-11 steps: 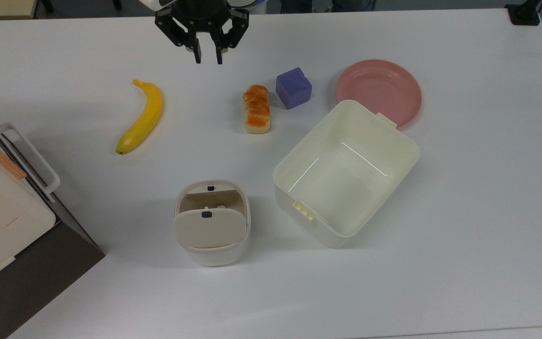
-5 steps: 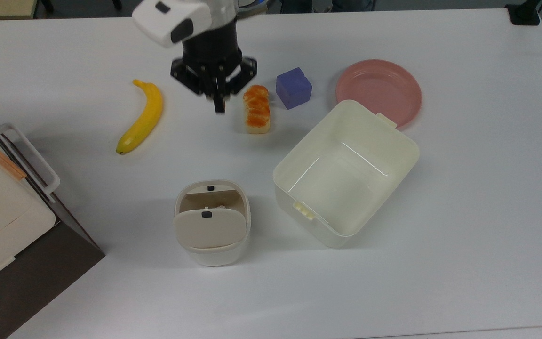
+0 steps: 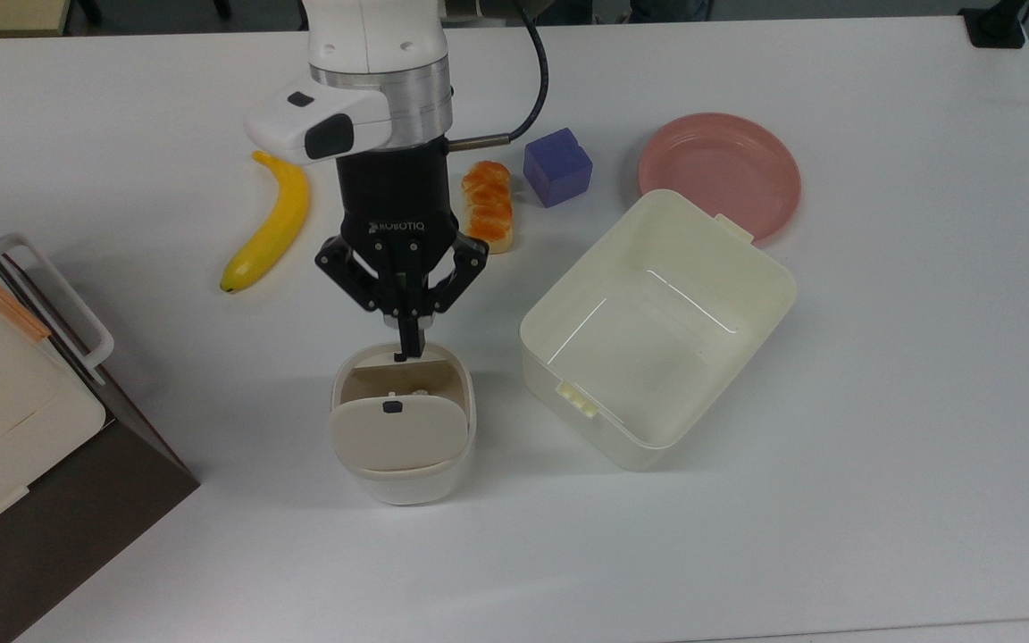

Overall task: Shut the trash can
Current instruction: 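Move the gripper over the open lid of the small trash can, then push the raised lid down onto the trash can with the gripper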

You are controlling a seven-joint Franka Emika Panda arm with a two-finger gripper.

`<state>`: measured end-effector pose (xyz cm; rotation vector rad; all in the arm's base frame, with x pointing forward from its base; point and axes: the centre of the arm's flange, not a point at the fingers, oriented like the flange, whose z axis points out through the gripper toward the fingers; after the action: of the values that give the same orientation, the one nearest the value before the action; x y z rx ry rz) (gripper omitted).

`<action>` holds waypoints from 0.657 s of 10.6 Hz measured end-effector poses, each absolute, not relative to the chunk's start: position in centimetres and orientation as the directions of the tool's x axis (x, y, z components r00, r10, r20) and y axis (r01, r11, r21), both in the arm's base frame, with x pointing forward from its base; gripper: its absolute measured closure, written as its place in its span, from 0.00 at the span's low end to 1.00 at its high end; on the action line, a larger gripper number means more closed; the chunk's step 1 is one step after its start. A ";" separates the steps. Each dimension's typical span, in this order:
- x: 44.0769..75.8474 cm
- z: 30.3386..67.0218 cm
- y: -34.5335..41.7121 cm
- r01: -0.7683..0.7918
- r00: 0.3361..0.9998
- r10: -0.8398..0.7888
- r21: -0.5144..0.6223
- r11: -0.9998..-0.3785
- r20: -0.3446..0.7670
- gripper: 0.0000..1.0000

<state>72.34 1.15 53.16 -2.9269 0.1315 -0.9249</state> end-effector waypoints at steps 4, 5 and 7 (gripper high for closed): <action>73.7 55.2 0.6 -0.088 0.703 -0.159 -0.137 -0.987 0.693 0.99; 74.1 54.3 0.1 -0.097 0.709 -0.160 -0.130 -0.987 0.687 0.99; 75.1 51.5 -0.5 -0.106 0.707 -0.162 -0.124 -0.987 0.688 0.99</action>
<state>75.08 -0.46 51.50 -2.8324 0.2230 -1.1533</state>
